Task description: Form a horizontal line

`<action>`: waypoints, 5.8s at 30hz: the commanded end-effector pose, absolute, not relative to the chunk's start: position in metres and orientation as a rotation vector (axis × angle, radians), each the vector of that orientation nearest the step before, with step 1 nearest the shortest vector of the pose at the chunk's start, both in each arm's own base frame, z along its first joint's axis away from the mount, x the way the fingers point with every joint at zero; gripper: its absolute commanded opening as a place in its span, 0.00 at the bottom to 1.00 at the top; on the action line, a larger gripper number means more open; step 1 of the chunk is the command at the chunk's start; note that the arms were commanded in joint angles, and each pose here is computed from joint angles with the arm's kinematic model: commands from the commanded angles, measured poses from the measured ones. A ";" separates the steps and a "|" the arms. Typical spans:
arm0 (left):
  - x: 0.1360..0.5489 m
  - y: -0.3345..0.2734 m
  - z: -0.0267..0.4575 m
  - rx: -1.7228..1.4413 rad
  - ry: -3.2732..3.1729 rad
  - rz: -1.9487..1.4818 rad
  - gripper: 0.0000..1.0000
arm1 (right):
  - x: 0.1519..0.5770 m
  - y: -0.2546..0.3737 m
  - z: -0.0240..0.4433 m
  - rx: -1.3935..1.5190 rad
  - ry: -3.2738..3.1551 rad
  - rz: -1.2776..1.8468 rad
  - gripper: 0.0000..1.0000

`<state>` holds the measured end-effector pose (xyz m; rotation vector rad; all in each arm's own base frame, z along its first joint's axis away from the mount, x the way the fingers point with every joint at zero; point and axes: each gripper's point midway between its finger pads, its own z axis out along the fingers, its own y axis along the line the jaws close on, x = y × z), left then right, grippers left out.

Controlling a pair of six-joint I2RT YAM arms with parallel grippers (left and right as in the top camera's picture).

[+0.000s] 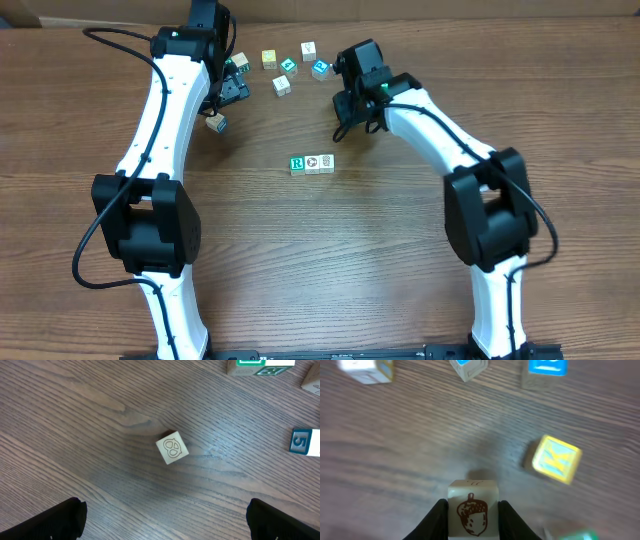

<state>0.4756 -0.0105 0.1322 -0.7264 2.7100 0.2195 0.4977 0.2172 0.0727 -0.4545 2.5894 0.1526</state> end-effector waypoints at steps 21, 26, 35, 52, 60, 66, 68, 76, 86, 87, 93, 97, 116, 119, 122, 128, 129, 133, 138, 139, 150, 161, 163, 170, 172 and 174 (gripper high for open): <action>0.478 -0.012 0.148 -0.711 2.679 0.194 1.00 | 0.412 0.199 0.055 -0.069 2.916 0.228 0.24; 0.478 -0.012 0.148 -0.711 2.679 0.194 1.00 | 0.408 0.205 0.043 -0.091 2.912 0.232 0.25; 0.478 -0.012 0.148 -0.711 2.679 0.194 1.00 | 0.405 0.212 0.037 -0.116 2.905 0.240 0.25; 0.478 -0.012 0.148 -0.711 2.679 0.194 1.00 | 0.410 0.210 0.038 -0.113 2.881 0.212 0.40; 0.478 -0.012 0.148 -0.711 2.679 0.194 1.00 | 0.419 0.196 0.039 -0.024 2.854 0.139 0.36; 0.478 -0.012 0.148 -0.711 2.679 0.194 1.00 | 0.429 0.171 0.040 0.078 2.819 0.004 0.24; 0.478 -0.012 0.148 -0.711 2.679 0.194 1.00 | 0.426 0.166 0.039 0.088 2.835 -0.010 0.12; 0.478 -0.012 0.148 -0.711 2.679 0.194 1.00 | 0.382 0.172 0.030 0.065 3.035 0.074 0.04; 0.478 -0.012 0.148 -0.711 2.679 0.194 1.00 | 0.365 0.190 0.025 0.057 3.105 0.245 0.04; 0.478 -0.012 0.148 -0.711 2.679 0.194 1.00 | 0.365 0.190 0.024 0.055 3.105 0.245 0.04; 0.478 -0.012 0.148 -0.711 2.679 0.194 1.00 | 0.362 0.191 0.018 0.048 3.107 0.245 0.04; 0.478 -0.012 0.148 -0.711 2.679 0.194 1.00 | 0.363 0.192 0.016 0.047 3.100 0.250 0.04; 0.478 -0.012 0.148 -0.711 2.679 0.194 1.00 | 0.368 0.211 0.021 0.028 3.073 0.404 0.04; 0.478 -0.012 0.148 -0.711 2.679 0.194 1.00 | 0.371 0.212 0.021 0.026 3.061 0.410 0.04; 0.478 -0.012 0.148 -0.711 2.679 0.194 1.00 | 0.372 0.213 0.021 0.025 3.055 0.414 0.04; 0.478 -0.012 0.148 -0.711 2.679 0.194 1.00 | 0.364 0.221 0.026 0.019 3.085 0.504 0.05; 0.478 -0.012 0.148 -0.711 2.679 0.194 1.00 | 0.362 0.221 0.030 0.022 3.101 0.499 0.05; 0.478 -0.012 0.148 -0.711 2.679 0.194 1.00 | 0.366 0.214 0.051 0.023 3.098 0.461 0.05; 0.478 -0.012 0.148 -0.711 2.679 0.194 1.00 | 0.385 0.189 0.063 0.056 3.031 0.262 0.05; 0.478 -0.012 0.148 -0.711 2.679 0.194 1.00 | 0.387 0.185 0.063 0.059 3.024 0.229 0.05; 0.478 -0.012 0.148 -0.711 2.679 0.194 1.00 | 0.408 0.163 0.055 0.091 2.937 0.022 0.04; 0.478 -0.012 0.148 -0.711 2.680 0.194 1.00 | 0.407 0.165 0.024 0.092 2.942 0.031 0.04; 0.478 -0.012 0.148 -0.711 2.679 0.194 1.00 | 0.405 0.164 0.020 0.091 2.943 0.030 0.04; 0.478 -0.012 0.148 -0.711 2.680 0.194 1.00 | 0.403 0.166 0.011 0.088 2.941 0.057 0.04; 0.478 -0.012 0.148 -0.711 2.679 0.194 1.00 | 0.403 0.167 0.011 0.083 2.942 0.062 0.04; 0.478 -0.012 0.148 -0.711 2.679 0.194 1.00 | 0.403 0.170 0.011 0.079 2.943 0.090 0.04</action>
